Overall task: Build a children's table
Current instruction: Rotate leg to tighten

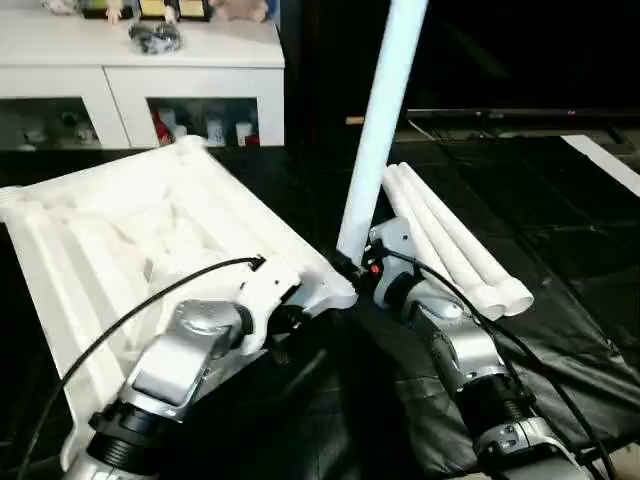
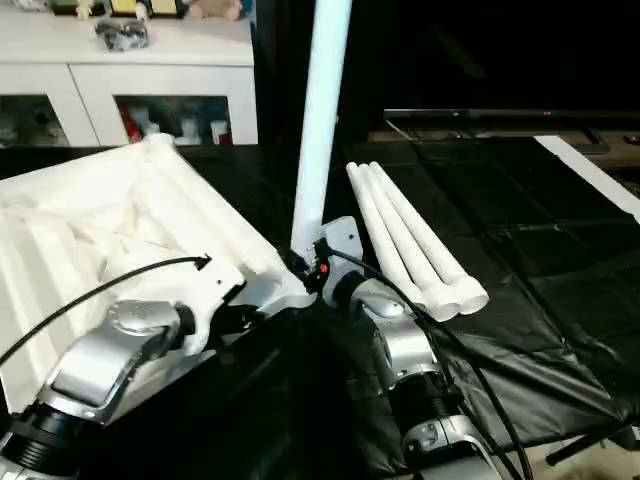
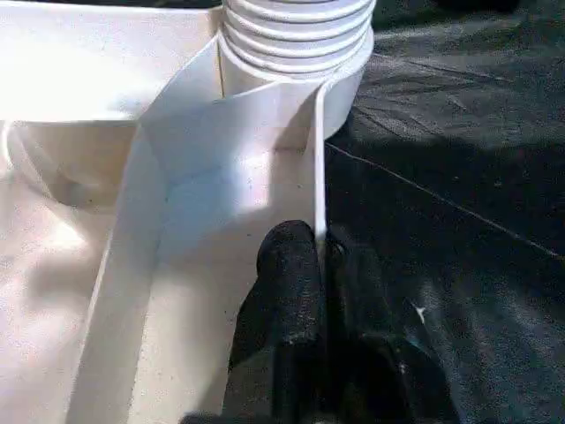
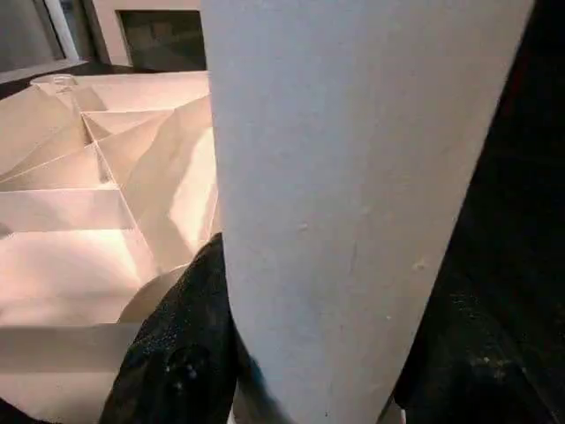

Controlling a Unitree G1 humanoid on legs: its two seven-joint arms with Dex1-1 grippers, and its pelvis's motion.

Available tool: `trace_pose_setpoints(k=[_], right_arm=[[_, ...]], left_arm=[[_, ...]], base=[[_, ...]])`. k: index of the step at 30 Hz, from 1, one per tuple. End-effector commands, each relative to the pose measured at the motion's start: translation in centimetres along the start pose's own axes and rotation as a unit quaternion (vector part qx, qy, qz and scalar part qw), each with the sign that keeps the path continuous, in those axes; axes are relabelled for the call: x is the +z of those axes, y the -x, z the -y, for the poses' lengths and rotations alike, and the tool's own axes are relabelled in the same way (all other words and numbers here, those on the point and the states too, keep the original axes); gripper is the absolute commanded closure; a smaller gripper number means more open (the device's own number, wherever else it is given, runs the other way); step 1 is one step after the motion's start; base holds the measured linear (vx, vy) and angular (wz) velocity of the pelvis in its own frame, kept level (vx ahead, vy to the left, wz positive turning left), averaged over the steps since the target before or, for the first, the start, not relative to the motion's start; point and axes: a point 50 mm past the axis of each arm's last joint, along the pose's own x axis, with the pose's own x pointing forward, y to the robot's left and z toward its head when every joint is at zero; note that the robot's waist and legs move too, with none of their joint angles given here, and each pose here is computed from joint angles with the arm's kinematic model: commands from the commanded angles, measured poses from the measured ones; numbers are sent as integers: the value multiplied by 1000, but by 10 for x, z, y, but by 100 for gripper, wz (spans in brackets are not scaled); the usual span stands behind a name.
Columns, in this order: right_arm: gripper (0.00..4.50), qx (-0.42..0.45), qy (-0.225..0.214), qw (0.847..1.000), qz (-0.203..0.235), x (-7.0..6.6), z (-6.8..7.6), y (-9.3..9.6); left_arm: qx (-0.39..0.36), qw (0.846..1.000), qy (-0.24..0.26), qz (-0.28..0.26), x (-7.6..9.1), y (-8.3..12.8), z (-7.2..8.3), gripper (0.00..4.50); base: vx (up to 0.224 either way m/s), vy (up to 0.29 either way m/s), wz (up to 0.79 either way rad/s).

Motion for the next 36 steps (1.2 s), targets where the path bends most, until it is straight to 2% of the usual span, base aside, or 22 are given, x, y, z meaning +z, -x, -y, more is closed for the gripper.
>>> trace_pose_setpoints(k=[1, 7, 9, 15, 16, 21, 22, 29, 32, 36], right_arm=[[259, -28, -33, 994, -99, -43, 2, 10], [259, -33, -55, 993, -102, -47, 3, 10], [203, -33, -55, 993, -98, -46, 4, 10], [151, -31, -60, 994, -84, -42, 7, 12], [143, -29, -64, 995, -75, -41, 8, 16], [98, -27, -46, 997, -63, -39, 11, 25], [90, -16, -57, 997, -43, -35, 12, 35], [38, 9, -64, 998, 4, -23, 15, 58], [6, 28, -53, 998, 5, -19, 14, 65], [1, 65, -13, 998, -2, -10, 17, 78]], left_arm=[[-25, 999, -20, 30, 17, -3, 10, 450], [-2, 999, -37, 22, 15, 2, 1, 450], [-3, 999, -42, 21, 15, 2, -1, 450], [-9, 998, -58, 17, 15, 2, -5, 450], [-14, 997, -76, 13, 13, 2, -7, 450], [-20, 996, -89, 4, 11, 2, -11, 450], [-22, 995, -94, -1, 10, 3, -14, 450], [-43, 992, -115, -10, 6, 6, -19, 450], [-55, 991, -119, -14, 4, 6, -19, 450], [-82, 987, -136, -28, 0, 7, -21, 450]], base=[[0, 0, 0], [0, 0, 0], [0, 0, 0], [0, 0, 0], [0, 0, 0], [0, 0, 0], [0, 0, 0], [0, 0, 0], [0, 0, 0], [0, 0, 0]])
